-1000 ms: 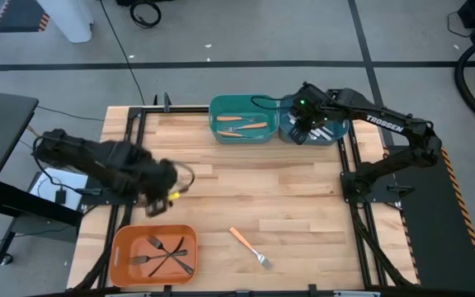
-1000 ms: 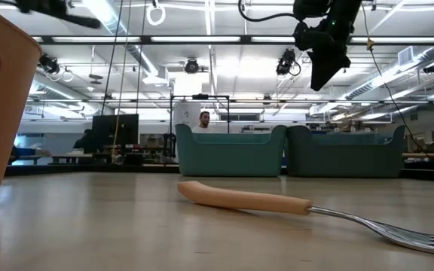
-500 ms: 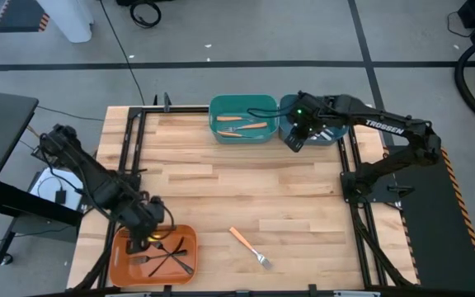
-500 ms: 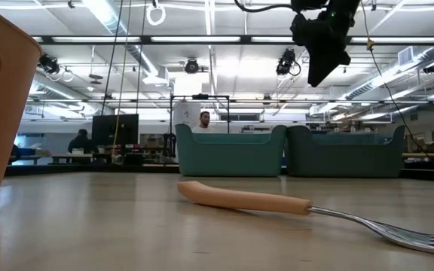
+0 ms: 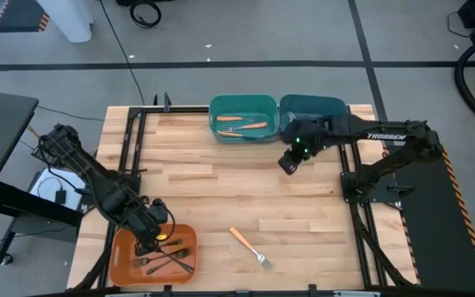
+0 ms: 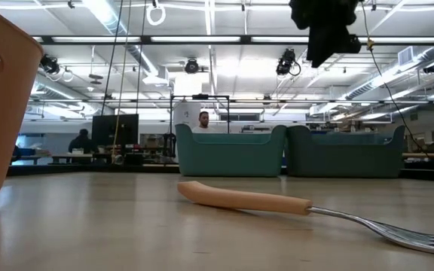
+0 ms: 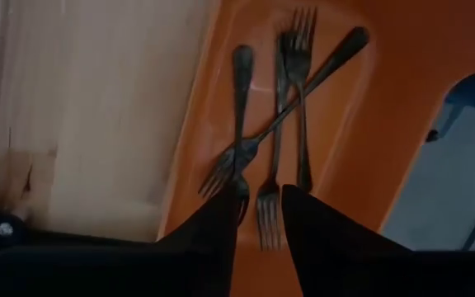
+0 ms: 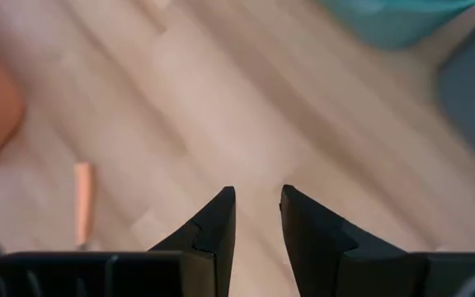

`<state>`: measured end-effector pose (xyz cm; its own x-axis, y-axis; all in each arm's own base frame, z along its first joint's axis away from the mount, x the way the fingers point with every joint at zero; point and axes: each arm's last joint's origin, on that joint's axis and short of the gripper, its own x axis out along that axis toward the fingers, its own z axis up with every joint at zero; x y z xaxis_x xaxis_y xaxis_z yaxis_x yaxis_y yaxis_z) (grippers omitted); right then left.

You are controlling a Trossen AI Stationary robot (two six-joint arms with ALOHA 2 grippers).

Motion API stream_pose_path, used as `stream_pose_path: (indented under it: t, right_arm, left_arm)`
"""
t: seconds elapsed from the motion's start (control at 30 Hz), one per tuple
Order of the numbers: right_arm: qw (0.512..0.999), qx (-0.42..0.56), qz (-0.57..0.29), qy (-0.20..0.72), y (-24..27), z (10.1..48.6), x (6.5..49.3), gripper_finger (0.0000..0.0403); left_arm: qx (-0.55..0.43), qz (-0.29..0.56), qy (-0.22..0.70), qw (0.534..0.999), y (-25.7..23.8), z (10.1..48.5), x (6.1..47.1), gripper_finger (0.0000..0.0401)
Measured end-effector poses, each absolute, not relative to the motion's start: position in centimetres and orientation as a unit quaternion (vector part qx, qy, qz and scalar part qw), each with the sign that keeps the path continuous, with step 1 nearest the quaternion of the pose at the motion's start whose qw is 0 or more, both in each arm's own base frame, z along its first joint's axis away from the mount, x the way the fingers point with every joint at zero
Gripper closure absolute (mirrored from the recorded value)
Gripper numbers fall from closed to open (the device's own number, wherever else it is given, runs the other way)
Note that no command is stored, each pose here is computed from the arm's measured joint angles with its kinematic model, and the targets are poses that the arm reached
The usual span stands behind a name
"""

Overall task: Sort silverware by color (type)
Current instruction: Put the orange fork into the green bin

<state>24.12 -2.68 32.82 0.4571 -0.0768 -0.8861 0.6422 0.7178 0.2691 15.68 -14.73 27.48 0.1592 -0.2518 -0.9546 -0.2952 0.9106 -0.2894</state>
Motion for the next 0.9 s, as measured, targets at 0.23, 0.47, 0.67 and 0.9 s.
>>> stream_pose_path:
  t: [0.23, 0.47, 0.67, 0.9]
  right_arm:
    - [0.818, 0.318, -0.164, 0.451, 2.4, 31.4, 26.7, 0.0298]
    - [0.845, 0.314, -0.076, 0.425, 8.1, 27.7, 32.1, 0.0298]
    - [0.821, 0.338, 0.005, 0.460, 11.6, 24.2, 34.4, 0.0298]
    - [0.756, 0.355, 0.062, 0.546, 14.4, 20.6, 34.7, 0.0298]
  left_arm:
    - [-0.181, -0.047, 0.619, 0.763, -14.4, 29.8, 16.7, 0.0294]
    - [-0.123, -0.050, 0.567, 0.813, -12.7, 31.5, 18.3, 0.0294]
    - [-0.073, 0.033, 0.521, 0.850, -10.4, 31.5, 19.7, 0.0294]
    - [-0.091, 0.137, 0.486, 0.858, -7.4, 31.6, 21.0, 0.0294]
